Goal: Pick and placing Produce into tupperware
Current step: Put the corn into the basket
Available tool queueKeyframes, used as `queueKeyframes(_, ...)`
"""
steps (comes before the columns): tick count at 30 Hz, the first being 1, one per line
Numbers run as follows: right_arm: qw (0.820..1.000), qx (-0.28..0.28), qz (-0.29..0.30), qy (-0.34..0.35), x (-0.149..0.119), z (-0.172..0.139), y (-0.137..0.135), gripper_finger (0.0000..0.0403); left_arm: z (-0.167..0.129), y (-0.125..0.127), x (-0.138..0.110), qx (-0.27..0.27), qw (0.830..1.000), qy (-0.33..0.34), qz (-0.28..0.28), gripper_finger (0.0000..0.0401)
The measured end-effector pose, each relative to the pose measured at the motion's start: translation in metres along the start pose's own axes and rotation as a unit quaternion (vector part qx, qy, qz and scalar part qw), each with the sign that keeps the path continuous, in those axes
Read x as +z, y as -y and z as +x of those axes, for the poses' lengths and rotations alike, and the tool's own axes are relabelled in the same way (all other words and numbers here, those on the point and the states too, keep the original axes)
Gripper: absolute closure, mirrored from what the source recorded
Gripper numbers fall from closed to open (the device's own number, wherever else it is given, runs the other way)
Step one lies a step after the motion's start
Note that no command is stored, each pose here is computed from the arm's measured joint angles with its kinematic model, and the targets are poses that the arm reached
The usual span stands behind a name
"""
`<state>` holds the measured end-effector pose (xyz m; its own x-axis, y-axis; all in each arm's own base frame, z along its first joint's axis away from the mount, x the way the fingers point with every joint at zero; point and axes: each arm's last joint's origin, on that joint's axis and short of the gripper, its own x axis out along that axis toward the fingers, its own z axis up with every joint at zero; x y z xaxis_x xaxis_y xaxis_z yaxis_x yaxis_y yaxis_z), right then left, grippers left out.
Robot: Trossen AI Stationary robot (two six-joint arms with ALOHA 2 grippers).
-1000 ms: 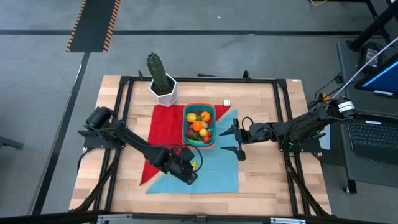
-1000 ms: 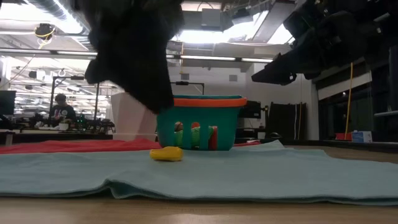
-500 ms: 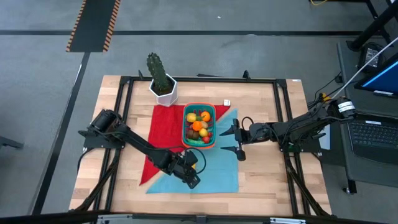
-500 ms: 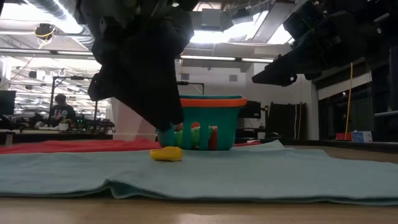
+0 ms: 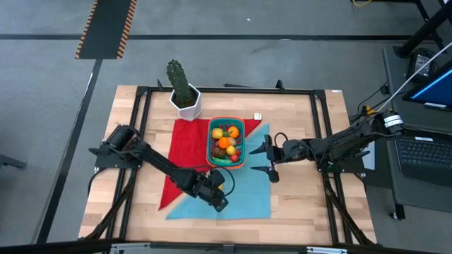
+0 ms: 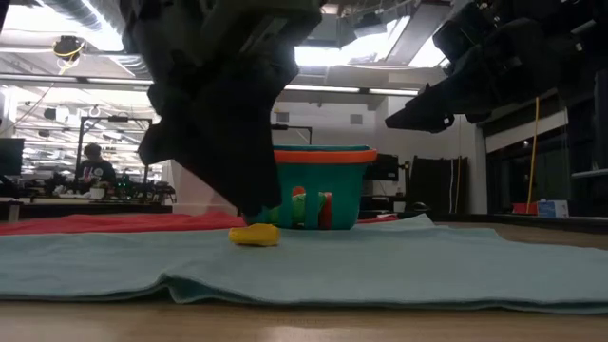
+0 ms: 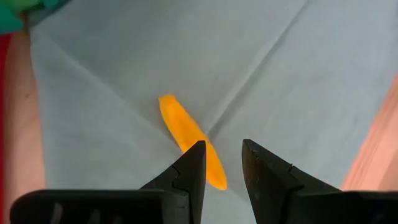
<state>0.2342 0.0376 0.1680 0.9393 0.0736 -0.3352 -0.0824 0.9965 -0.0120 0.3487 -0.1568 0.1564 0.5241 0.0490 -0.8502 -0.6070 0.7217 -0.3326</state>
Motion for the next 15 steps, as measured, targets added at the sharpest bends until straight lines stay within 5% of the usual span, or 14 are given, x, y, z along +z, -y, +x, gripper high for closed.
queueKeyframes(15, 1.000, 0.000, 0.001, -0.003, -0.0006, 0.0000, 0.0000, 0.0111, 0.0005, -0.0035, 0.0004, 0.014, 1.000, -0.007, -0.012, 0.0305)
